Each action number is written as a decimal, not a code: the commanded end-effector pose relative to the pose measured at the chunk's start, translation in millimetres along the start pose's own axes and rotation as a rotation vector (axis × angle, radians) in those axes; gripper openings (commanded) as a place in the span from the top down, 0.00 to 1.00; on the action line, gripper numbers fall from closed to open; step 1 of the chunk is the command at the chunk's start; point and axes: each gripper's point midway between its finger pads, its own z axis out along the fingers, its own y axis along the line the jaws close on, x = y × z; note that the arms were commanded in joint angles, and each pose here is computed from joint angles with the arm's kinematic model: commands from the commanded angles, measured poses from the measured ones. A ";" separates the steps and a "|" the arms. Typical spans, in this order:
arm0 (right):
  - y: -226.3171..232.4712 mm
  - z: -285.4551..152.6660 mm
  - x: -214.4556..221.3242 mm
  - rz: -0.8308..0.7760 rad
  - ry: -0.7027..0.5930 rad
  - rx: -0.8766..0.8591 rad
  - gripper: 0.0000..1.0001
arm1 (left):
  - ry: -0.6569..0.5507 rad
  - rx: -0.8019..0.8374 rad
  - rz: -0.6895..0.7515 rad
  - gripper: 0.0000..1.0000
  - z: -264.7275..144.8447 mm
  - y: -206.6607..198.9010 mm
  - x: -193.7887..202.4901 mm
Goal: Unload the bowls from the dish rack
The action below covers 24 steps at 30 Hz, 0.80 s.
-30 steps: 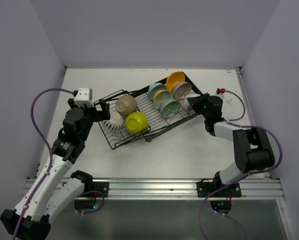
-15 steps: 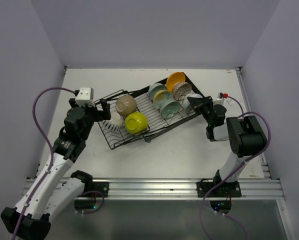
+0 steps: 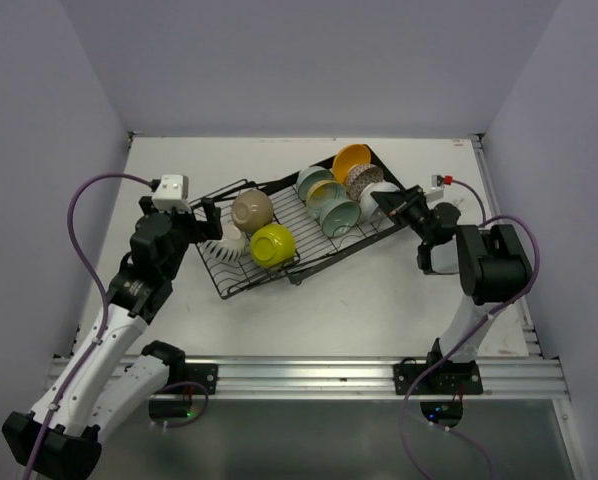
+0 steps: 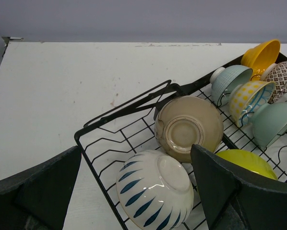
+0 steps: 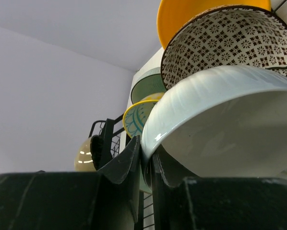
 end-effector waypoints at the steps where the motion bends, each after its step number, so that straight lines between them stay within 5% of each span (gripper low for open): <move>1: 68.7 -5.3 -8.7 -0.205 0.013 -0.297 1.00 | -0.039 0.004 -0.007 0.00 -0.9 -2.8 -14.8; 12: 97.2 -3.3 -56.0 -0.439 -0.018 -0.148 1.00 | -0.039 -0.001 0.000 0.00 -0.9 -1.7 -14.6; 24: 65.0 -32.1 -112.1 -0.670 0.112 0.511 1.00 | -0.055 -0.005 -0.002 0.00 -4.9 -0.1 -19.0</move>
